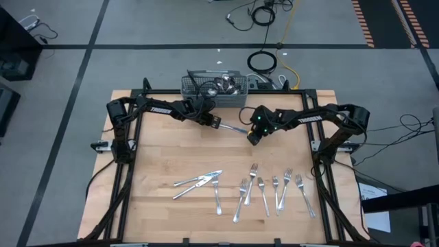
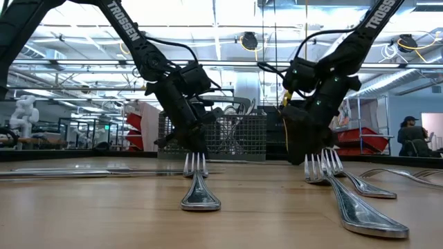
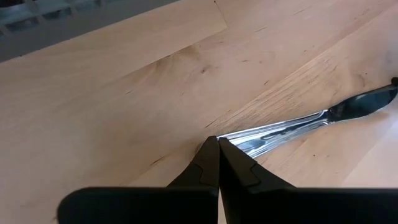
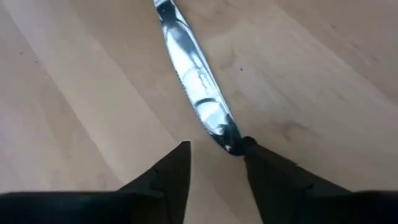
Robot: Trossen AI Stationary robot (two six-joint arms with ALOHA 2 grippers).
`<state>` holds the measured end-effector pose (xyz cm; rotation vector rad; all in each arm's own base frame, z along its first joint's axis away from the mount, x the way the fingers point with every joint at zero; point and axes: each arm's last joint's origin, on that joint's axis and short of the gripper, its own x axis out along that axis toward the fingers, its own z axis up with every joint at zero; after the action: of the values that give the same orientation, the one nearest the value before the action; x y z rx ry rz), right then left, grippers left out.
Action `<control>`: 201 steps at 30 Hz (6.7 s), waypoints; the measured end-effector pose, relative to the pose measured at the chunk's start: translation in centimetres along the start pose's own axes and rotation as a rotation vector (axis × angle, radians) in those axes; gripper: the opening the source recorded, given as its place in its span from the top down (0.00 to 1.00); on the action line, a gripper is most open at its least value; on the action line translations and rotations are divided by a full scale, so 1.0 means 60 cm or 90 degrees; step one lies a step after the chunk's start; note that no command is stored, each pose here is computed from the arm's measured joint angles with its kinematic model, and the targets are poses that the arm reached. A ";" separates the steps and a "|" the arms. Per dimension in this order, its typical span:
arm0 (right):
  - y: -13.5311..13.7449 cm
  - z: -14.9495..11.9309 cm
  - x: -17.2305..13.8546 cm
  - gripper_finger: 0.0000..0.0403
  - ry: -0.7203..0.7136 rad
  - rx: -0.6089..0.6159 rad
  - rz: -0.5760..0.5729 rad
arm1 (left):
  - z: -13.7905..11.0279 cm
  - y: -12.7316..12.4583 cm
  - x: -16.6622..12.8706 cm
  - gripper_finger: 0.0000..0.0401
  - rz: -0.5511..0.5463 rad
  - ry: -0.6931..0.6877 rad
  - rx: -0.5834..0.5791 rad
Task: Sort silverware
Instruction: Put the silver knife into the gray utensil holder
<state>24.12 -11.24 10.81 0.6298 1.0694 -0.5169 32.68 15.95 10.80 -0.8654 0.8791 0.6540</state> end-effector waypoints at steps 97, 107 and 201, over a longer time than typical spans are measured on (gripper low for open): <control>0.008 0.042 0.000 0.49 -0.079 0.345 -0.027 | -0.003 -0.026 0.001 1.00 -0.026 0.012 0.048; 0.021 0.046 -0.029 0.51 -0.132 0.304 -0.016 | 0.002 -0.034 -0.004 1.00 -0.073 0.011 0.010; 0.310 0.040 -0.001 1.00 -0.008 -0.016 -0.054 | 0.152 -0.047 -0.379 0.99 -0.495 -0.177 0.169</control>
<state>37.96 0.45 15.77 0.5599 1.0927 -0.5801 27.20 19.13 34.62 -0.7718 0.3141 -0.0287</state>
